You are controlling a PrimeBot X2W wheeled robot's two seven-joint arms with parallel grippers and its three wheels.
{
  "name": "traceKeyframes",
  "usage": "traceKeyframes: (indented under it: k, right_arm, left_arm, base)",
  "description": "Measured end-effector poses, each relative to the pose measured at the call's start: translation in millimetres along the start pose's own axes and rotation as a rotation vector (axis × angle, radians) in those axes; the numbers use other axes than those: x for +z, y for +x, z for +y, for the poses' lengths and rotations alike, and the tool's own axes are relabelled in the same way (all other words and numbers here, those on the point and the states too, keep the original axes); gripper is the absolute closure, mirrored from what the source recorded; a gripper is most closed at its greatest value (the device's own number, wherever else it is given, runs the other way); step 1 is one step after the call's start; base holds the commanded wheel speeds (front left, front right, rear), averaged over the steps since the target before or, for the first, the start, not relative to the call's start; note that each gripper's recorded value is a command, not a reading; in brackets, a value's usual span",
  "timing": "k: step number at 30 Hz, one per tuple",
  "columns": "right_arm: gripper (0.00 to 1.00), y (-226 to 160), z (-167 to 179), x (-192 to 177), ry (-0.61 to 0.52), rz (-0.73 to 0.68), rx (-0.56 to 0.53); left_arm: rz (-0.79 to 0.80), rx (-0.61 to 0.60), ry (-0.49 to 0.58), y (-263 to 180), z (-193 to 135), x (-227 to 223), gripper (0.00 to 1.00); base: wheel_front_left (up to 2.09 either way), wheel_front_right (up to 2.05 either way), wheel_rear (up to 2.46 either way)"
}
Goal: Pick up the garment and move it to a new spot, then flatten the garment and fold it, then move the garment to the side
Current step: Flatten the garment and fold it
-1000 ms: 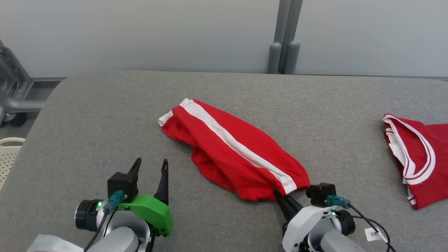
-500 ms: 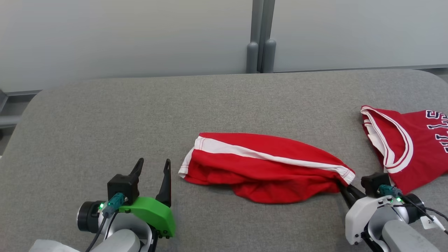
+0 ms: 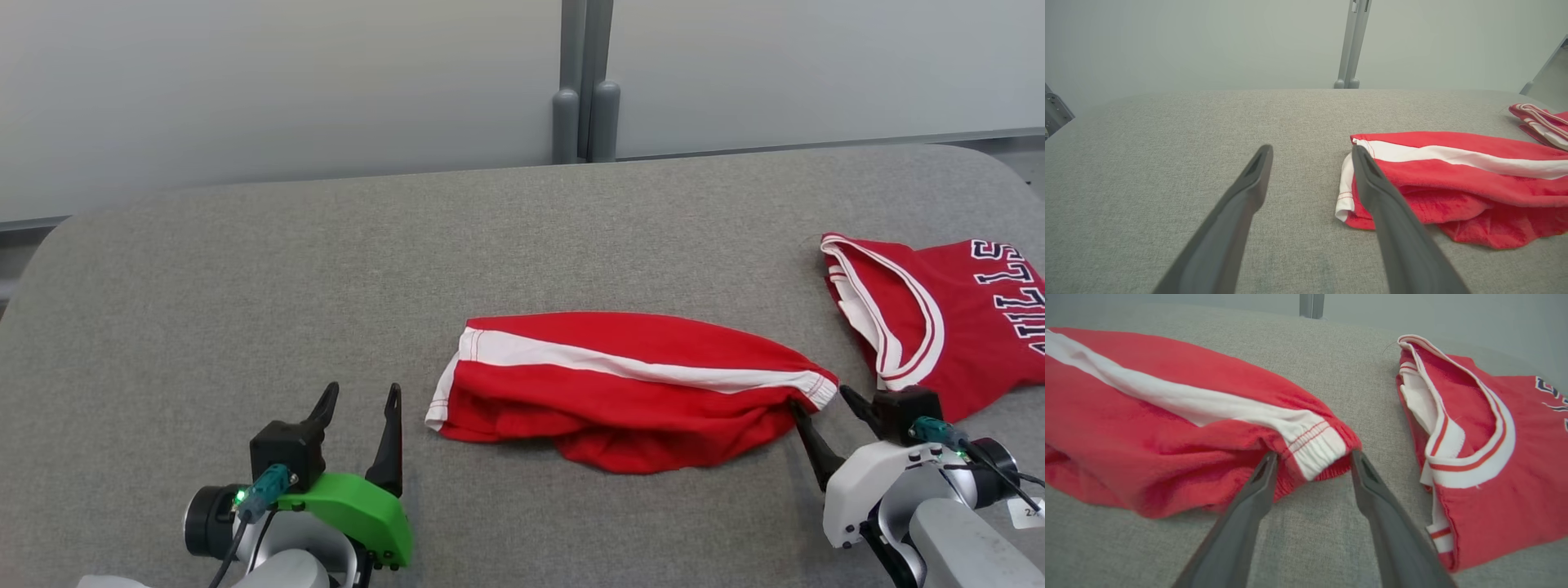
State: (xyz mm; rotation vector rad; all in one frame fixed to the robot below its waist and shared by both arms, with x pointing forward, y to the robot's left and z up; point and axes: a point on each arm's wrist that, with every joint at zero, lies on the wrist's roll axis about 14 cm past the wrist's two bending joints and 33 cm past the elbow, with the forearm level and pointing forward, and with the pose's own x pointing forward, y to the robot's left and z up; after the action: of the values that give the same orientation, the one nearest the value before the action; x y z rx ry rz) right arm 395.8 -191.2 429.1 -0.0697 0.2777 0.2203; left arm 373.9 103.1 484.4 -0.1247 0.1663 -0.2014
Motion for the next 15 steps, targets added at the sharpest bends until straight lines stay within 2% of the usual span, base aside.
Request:
traceKeyframes:
  k: [7, 15]
  right_arm:
    - [0.00, -15.6, -20.5, 5.3, 0.013, -0.051, -0.071]
    - [0.00, -26.1, -23.3, 49.4, 0.016, -0.218, -0.108]
  left_arm:
    - [0.001, -0.011, -0.017, -1.5, -4.7, -1.0, 0.00]
    - [-0.018, -0.017, -0.036, -3.2, -8.6, 4.8, 0.00]
  base:
    - [0.00, 0.00, 0.00]
    - [0.00, 0.00, 0.00]
